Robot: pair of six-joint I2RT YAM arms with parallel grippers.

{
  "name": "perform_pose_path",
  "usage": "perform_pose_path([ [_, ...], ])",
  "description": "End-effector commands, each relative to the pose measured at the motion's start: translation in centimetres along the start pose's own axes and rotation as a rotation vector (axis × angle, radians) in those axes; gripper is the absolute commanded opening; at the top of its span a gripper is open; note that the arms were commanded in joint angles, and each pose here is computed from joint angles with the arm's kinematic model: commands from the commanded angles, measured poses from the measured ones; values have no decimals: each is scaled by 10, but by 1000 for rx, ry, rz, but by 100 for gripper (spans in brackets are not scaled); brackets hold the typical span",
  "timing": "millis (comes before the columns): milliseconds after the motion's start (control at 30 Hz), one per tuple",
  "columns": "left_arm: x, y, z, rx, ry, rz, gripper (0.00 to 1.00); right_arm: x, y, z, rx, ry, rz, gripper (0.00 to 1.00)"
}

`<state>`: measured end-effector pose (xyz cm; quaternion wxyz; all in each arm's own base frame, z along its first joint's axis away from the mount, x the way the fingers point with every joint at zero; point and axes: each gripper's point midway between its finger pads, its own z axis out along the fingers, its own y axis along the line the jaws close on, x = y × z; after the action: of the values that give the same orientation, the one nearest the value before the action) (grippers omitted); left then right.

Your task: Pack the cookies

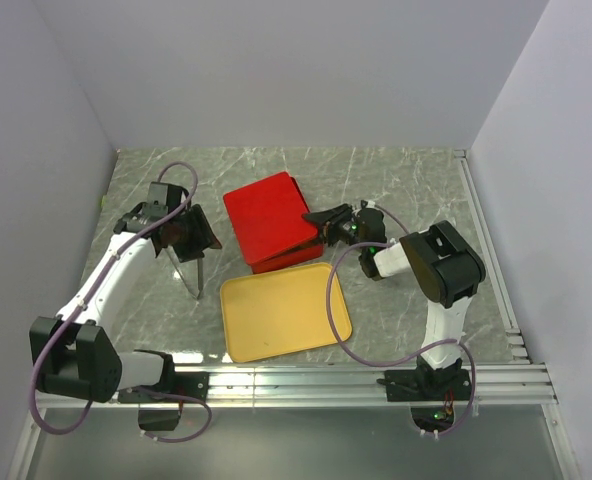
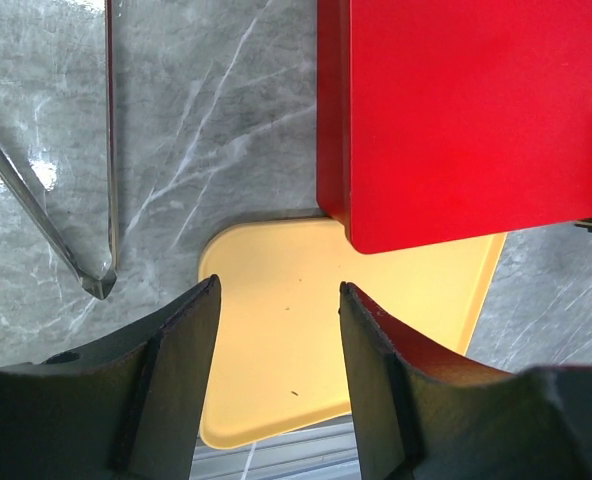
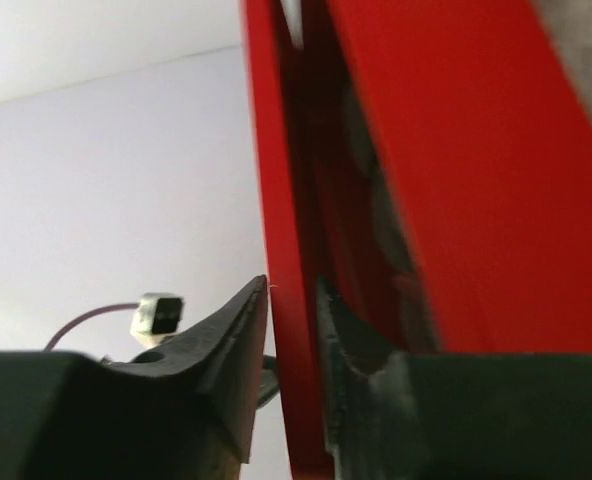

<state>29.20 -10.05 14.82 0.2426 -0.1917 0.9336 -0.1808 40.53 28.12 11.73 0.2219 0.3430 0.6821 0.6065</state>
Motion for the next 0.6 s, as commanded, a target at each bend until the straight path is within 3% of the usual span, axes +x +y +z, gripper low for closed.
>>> perform_pose_path([
  [0,-9,-7,0,34,-28,12,57,-1,4,1,18,8,-42,35],
  [567,-11,4,67,-27,59,-34,55,-21,-19,-9,148,-16,-34,48],
])
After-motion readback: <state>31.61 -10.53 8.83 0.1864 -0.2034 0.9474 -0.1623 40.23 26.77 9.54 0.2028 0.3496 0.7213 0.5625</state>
